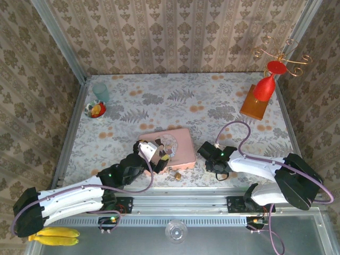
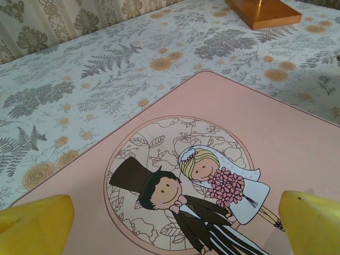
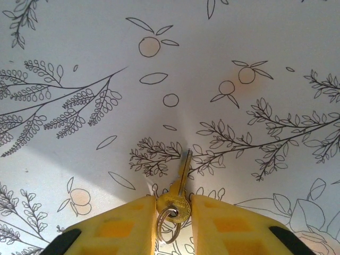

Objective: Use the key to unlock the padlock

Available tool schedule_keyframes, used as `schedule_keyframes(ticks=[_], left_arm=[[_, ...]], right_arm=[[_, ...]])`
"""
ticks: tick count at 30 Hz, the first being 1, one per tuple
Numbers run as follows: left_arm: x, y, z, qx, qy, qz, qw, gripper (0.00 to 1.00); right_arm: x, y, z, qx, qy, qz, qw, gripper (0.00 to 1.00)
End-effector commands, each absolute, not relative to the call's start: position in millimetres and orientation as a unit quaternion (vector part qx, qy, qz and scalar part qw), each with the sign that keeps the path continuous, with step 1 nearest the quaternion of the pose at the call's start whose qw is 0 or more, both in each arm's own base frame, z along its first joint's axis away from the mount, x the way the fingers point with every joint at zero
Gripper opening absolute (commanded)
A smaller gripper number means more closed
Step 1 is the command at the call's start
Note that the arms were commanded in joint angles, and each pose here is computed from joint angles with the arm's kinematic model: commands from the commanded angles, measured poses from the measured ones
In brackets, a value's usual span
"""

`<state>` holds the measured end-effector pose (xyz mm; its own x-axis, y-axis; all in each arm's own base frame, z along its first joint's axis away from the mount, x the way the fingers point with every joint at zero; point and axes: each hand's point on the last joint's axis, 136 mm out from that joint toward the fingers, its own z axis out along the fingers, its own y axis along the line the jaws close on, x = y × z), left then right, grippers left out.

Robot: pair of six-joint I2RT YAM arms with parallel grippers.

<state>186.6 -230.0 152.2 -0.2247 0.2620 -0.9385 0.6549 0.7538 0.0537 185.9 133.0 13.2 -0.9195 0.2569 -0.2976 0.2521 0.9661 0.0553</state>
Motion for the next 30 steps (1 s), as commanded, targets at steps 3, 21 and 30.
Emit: schedule_keyframes(ticks=[3, 21, 30], left_arm=[[187, -231, 153, 0.305, 0.757, -0.181, 0.549, 1.0], [196, -224, 156, 0.289, 0.759, -0.154, 0.563, 1.0], [206, -224, 172, 0.209, 0.771, -0.223, 0.559, 1.0]], right_arm=[[183, 135, 4, 0.141, 0.978, 0.008, 0.152, 0.19], [196, 135, 49, 0.149, 0.956, 0.078, 0.242, 0.0], [209, 135, 89, 0.146, 0.934, 0.113, 0.306, 0.0]])
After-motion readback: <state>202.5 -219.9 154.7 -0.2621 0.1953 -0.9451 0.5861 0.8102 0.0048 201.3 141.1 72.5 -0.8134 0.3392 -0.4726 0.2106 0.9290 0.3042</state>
